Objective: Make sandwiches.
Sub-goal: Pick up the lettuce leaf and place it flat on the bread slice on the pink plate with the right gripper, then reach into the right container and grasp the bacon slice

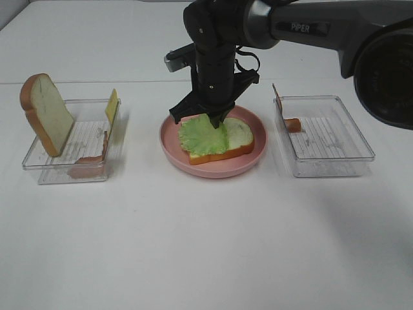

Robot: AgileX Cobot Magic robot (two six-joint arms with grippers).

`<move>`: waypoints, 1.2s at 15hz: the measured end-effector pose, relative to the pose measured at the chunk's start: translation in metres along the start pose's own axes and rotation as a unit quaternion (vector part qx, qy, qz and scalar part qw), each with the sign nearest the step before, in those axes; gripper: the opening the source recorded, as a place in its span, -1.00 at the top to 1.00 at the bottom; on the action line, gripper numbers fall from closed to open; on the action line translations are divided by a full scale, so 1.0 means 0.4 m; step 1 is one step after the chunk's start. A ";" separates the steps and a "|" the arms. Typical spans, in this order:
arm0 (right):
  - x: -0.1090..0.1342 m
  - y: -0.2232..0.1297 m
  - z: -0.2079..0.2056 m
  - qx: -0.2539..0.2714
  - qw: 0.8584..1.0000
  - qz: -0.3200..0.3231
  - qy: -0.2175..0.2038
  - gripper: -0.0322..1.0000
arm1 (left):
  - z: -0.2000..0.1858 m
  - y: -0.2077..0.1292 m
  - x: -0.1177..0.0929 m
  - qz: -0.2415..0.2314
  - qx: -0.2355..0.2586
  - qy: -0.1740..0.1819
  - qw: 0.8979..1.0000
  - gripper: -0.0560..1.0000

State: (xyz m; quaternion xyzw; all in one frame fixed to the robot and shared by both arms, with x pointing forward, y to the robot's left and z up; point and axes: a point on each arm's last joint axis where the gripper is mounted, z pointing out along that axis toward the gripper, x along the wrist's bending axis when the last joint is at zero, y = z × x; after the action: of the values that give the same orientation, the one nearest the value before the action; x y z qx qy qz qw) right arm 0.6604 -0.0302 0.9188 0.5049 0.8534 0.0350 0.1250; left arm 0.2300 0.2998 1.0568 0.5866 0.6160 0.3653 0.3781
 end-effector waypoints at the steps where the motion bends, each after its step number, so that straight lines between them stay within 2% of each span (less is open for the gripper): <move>1: -0.004 0.000 0.004 0.001 1.000 -0.005 -0.010 0.90 | 0.000 0.000 0.000 0.000 0.000 0.000 1.000 -0.98; 5: -0.008 -0.001 0.013 0.003 1.000 -0.012 -0.024 0.90 | 0.000 0.000 0.000 0.000 0.000 0.000 1.000 -0.98; 6: -0.006 -0.002 0.013 0.004 1.000 -0.009 -0.018 0.78 | 0.000 0.000 0.000 0.000 0.000 0.000 1.000 -0.98; 7: -0.004 -0.002 0.013 0.005 1.000 -0.008 -0.014 0.53 | 0.000 0.000 0.000 0.000 0.000 0.000 1.000 -0.98; 8: -0.003 -0.002 0.013 0.005 1.000 -0.007 -0.013 0.09 | 0.000 0.000 0.000 0.000 0.000 0.000 1.000 -0.98; 9: -0.004 -0.002 0.013 0.005 1.000 -0.008 -0.014 -0.10 | 0.000 0.000 0.000 0.000 0.000 0.000 1.000 -0.98; 10: -0.006 -0.002 0.013 0.004 1.000 -0.010 -0.020 -0.56 | 0.000 0.000 0.000 0.000 0.000 0.000 1.000 -0.98; 11: -0.011 -0.001 0.008 0.008 1.000 -0.012 -0.027 -0.89 | 0.000 0.000 0.000 0.000 0.000 0.000 1.000 -0.98; 14: -0.022 0.005 -0.035 -0.003 0.999 -0.012 -0.033 -0.96 | 0.000 0.000 0.000 0.000 0.000 0.000 1.000 -0.98; 18: -0.053 0.014 -0.176 -0.028 0.999 -0.020 -0.040 -0.97 | 0.000 0.000 0.000 0.000 0.000 0.000 1.000 -0.98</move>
State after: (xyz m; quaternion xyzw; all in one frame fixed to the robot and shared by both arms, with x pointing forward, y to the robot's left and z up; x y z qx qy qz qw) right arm 0.6573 -0.0414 0.9917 0.4853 0.8560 0.0362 0.1743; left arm 0.2300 0.2998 1.0568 0.5866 0.6160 0.3653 0.3781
